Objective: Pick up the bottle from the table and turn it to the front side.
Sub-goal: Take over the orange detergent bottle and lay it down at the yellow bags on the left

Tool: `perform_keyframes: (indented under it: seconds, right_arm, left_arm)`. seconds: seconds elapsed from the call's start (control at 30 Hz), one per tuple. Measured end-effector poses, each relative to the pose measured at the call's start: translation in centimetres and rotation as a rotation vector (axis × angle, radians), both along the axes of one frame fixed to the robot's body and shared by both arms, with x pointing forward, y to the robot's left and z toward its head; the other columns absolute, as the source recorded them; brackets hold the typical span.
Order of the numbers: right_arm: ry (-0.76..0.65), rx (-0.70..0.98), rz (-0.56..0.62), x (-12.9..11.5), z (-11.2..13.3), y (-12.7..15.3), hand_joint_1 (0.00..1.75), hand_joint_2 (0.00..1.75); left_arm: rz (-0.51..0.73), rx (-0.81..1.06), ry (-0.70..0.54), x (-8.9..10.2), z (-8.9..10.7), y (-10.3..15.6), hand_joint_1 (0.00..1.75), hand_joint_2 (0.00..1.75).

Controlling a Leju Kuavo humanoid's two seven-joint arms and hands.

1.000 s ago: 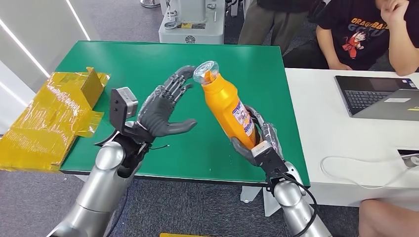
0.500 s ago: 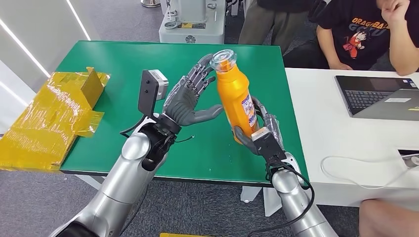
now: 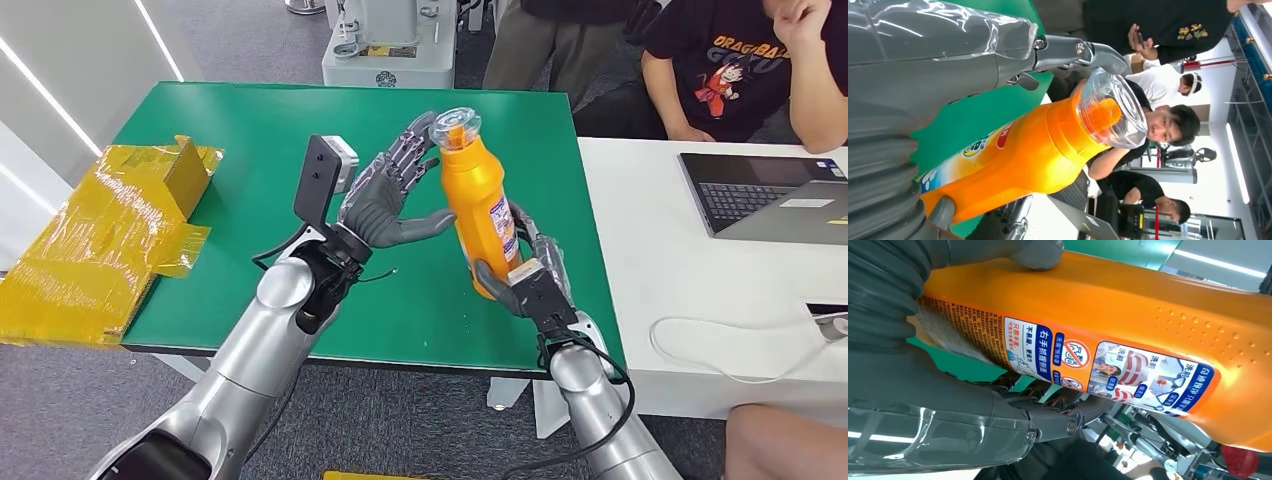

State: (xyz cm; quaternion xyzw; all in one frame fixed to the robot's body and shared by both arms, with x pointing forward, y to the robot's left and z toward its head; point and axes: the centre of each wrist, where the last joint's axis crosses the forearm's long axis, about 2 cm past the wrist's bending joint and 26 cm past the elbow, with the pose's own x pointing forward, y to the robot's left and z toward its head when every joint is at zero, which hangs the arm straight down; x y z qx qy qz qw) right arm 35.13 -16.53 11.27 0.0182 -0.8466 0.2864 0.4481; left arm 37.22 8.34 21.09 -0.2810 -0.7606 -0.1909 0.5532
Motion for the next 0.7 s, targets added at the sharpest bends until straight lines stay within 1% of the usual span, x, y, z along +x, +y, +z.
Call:
perform_keyframes:
  seconds: [0.13,0.27,0.33,0.47,0.7]
  right_arm:
    - [-0.019,0.005,0.000,-0.2,0.1,0.1,1.75,1.75]
    - [-0.095,0.036,0.024,0.0,1.7,0.8,1.75,1.75]
    - [-0.118,0.047,0.030,0.1,2.3,1.0,1.75,1.75]
    - [-0.149,0.058,0.042,0.4,3.3,1.2,1.75,1.75]
    - [-0.166,0.062,0.057,0.9,4.2,1.3,1.75,1.75]
  left_arm:
    - [0.019,0.018,0.008,0.1,-0.4,0.2,0.00,1.75]
    - [0.040,0.051,0.059,-0.5,-2.6,0.4,0.00,1.75]
    - [0.048,0.059,0.074,-0.7,-3.2,0.5,0.00,1.75]
    - [0.041,0.080,0.089,-0.7,-3.8,0.7,0.00,1.75]
    - [0.025,0.087,0.102,-0.8,-3.9,0.7,0.00,1.75]
